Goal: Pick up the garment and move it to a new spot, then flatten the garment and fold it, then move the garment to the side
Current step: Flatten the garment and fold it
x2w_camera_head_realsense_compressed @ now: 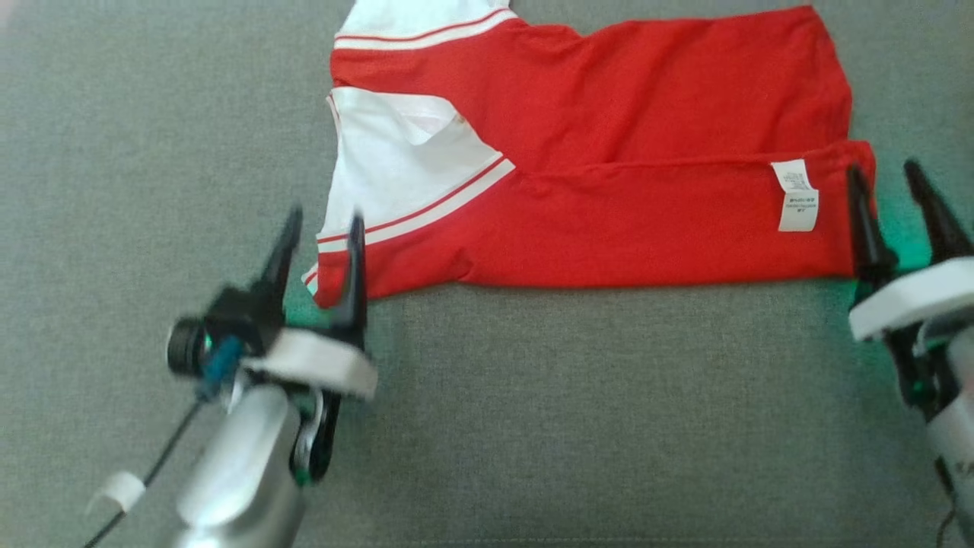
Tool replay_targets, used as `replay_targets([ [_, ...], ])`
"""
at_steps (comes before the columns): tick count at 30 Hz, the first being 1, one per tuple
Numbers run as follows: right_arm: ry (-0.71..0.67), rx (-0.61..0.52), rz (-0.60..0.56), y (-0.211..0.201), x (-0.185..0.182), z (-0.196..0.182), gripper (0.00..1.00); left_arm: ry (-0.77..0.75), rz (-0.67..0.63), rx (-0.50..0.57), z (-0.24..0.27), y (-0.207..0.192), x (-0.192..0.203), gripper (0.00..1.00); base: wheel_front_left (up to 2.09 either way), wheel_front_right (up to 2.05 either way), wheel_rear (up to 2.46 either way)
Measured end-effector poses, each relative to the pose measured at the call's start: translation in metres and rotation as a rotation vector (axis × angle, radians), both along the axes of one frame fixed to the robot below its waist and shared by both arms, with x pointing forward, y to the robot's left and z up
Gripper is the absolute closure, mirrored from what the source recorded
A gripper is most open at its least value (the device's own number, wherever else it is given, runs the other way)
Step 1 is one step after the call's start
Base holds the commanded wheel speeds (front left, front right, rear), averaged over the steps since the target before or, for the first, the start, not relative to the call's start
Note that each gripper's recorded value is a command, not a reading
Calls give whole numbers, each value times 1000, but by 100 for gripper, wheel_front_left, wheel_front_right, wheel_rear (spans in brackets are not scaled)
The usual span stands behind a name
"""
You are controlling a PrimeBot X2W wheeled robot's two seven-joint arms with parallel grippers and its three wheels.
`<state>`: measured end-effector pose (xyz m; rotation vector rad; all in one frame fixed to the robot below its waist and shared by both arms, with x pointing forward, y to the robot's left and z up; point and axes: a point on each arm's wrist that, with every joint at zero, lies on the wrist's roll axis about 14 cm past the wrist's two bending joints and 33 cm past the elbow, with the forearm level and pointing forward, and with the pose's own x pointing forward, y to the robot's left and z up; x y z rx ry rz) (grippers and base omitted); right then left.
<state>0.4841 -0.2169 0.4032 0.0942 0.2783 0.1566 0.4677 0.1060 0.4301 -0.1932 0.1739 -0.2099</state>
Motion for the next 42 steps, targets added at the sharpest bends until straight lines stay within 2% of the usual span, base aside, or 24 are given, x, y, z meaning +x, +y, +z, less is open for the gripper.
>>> replay_targets([
  [3,21,25,-7,5,-17,-6,0,120,6,123,-35,13,-28,0,0,0,0],
  [12,18,19,-7,5,-23,-6,0,313,-40,212,-71,14,-49,0,0,0,0],
  [13,19,19,-6,5,-23,-6,0,315,-40,214,-71,14,-49,7,0,0,0],
  [14,23,21,-7,6,-24,-8,0,315,-39,216,-71,15,-49,18,0,0,0],
  [15,31,23,-8,7,-25,-10,0,317,-39,217,-71,16,-49,52,0,0,0],
  [16,42,25,-11,8,-27,-14,0,316,-37,217,-71,16,-49,70,0,0,0],
  [17,55,28,-14,9,-29,-18,0,316,-36,215,-70,17,-49,98,0,0,0],
  [18,68,31,-16,10,-31,-22,0,315,-36,214,-70,17,-49,100,0,0,0],
  [25,158,16,-40,5,-51,-47,0,269,-21,181,-63,20,-57,100,0,0,0],
  [26,161,16,-38,6,-52,-48,22,263,-20,180,-62,21,-59,100,0,0,0],
  [27,162,17,-36,7,-53,-48,70,253,-21,177,-61,21,-60,100,0,0,0],
  [28,162,18,-33,9,-54,-47,100,246,-22,170,-59,21,-60,100,0,0,0],
  [36,159,6,-28,3,-68,-42,100,141,-35,160,-37,23,-60,100,0,0,0],
  [42,173,-5,-40,-10,-98,-45,100,192,-52,140,-52,17,-93,100,0,0,0],
])
